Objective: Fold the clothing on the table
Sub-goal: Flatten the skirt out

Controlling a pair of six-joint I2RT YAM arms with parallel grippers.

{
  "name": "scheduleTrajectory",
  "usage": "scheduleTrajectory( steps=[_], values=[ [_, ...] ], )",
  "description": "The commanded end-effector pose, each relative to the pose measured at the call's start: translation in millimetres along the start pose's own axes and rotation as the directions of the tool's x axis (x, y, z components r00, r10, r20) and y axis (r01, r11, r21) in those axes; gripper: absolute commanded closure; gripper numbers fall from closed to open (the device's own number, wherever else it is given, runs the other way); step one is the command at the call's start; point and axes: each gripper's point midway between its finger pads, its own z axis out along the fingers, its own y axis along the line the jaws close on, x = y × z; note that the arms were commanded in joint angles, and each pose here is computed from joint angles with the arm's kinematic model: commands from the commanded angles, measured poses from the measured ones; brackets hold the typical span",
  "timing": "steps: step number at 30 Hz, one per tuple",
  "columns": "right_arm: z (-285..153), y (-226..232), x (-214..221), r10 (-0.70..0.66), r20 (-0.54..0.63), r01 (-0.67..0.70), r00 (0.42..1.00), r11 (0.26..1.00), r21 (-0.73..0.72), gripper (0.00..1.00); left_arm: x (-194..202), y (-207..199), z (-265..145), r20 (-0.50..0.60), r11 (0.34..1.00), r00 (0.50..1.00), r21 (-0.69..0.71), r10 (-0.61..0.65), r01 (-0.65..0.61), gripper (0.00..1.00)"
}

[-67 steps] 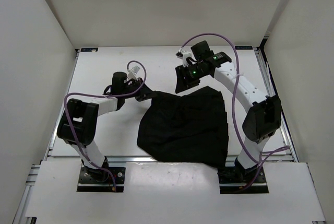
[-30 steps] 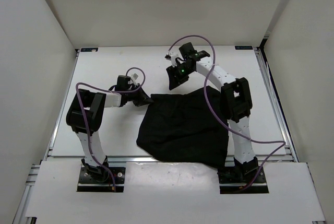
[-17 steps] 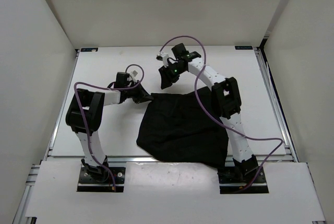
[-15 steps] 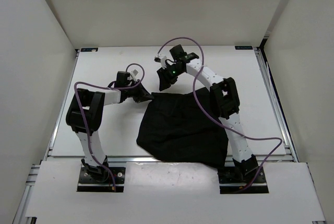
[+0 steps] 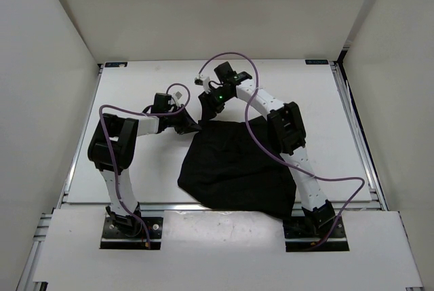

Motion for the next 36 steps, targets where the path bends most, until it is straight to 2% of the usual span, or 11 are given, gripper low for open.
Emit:
scheduleTrajectory(
  steps=[1,4,21,29,32,36],
  values=[
    [1.4,-4.5,-8.0,-0.036,0.030,0.037,0.999,0.999,-0.017,0.51,-9.9,-10.1,-1.1,0.019,0.999,0.999,0.022,0.032,-0.032,1.00],
    [4.4,-11.5,4.5,-0.014,0.007,0.014,1.000,1.000,-0.018,0.51,-14.1,-12.5,-4.2,0.029,0.999,0.999,0.030,0.026,-0.027,1.00],
    [7.3,-7.1,14.8,0.014,-0.020,-0.015,1.000,0.999,-0.030,0.51,-28.9,-3.9,6.2,0.049,1.000,0.999,0.018,0.017,-0.018,1.00],
    [18.1,-5.6,24.8,0.026,-0.037,-0.028,0.999,0.998,-0.054,0.55,-32.2,-7.9,6.7,0.055,1.000,0.998,0.026,0.015,-0.017,1.00],
    [22.9,-4.4,27.3,0.039,-0.042,-0.042,0.998,0.997,-0.061,0.64,-31.6,-7.5,7.5,0.056,1.000,0.998,0.026,0.016,-0.017,1.00],
    [23.8,-5.9,27.1,0.044,-0.044,-0.046,0.998,0.998,-0.051,0.91,-31.1,-7.7,7.1,0.053,0.999,0.999,0.030,0.013,-0.015,1.00]
  ],
)
